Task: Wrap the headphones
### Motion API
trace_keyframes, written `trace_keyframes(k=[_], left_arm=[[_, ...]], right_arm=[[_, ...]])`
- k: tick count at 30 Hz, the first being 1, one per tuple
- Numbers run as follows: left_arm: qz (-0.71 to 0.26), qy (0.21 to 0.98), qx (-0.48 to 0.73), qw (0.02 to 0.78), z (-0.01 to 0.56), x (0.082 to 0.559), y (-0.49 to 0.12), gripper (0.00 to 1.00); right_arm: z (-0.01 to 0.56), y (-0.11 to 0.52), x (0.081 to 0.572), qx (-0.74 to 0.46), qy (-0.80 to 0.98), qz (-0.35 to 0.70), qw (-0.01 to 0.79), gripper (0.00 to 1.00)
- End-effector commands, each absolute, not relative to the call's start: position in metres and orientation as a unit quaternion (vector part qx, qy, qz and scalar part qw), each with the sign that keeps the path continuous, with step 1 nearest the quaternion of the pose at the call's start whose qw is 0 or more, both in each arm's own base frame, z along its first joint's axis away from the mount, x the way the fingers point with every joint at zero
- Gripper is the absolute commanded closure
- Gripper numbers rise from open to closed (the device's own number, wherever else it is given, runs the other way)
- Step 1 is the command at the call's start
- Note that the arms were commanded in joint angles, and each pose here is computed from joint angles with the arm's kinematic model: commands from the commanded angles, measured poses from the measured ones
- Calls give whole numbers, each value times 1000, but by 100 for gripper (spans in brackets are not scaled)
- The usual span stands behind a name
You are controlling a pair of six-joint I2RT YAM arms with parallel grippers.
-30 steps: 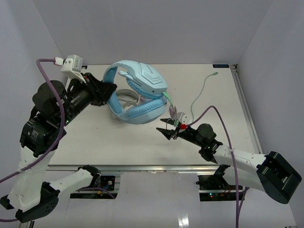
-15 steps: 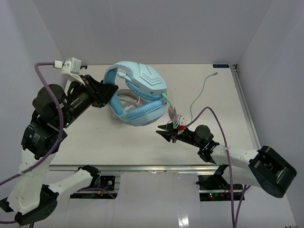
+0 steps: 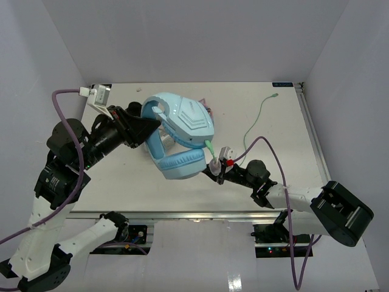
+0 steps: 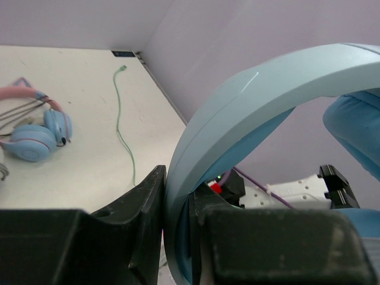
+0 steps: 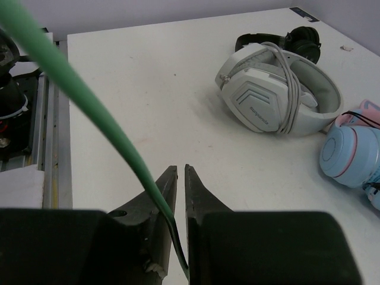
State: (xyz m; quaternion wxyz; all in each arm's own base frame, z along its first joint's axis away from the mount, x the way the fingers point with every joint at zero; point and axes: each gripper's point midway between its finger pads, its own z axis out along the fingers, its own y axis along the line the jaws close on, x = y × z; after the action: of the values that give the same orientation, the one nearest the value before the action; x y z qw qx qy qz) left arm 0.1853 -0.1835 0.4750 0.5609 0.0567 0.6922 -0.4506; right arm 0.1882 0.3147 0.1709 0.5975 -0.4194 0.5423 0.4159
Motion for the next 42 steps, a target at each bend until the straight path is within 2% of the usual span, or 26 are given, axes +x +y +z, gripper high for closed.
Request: trace_keyframes(k=[1, 4, 7, 13, 17, 24, 32, 35, 42], left_arm=[[-543, 642, 93, 533, 499, 159, -204, 100], [-557, 640, 115, 517, 494, 152, -211, 100], [-571, 634, 153, 498, 487, 145, -221, 100], [-598, 620, 309, 403, 454, 111, -245, 100], [-577, 634, 364, 365, 418, 105, -245, 100], [-583, 665, 375, 279, 341, 115, -259, 100], [-550, 703, 368, 261, 294, 128, -269, 100], [-490, 767, 339, 240, 249, 151, -273, 100], [-258, 890, 244, 288, 176, 228, -234, 100]], right_arm=[[197, 321, 187, -417, 507, 433, 618, 81], [197, 323, 188, -417, 508, 433, 617, 92], [195, 325, 193, -415, 516, 429, 614, 92], [211, 338, 216, -426, 544, 396, 605, 92], [230, 327, 256, -396, 601, 329, 611, 92], [286, 316, 302, -400, 619, 300, 606, 92], [311, 300, 352, -392, 657, 247, 595, 92], [321, 294, 368, -392, 676, 220, 584, 92], [326, 285, 355, -416, 709, 209, 529, 92]])
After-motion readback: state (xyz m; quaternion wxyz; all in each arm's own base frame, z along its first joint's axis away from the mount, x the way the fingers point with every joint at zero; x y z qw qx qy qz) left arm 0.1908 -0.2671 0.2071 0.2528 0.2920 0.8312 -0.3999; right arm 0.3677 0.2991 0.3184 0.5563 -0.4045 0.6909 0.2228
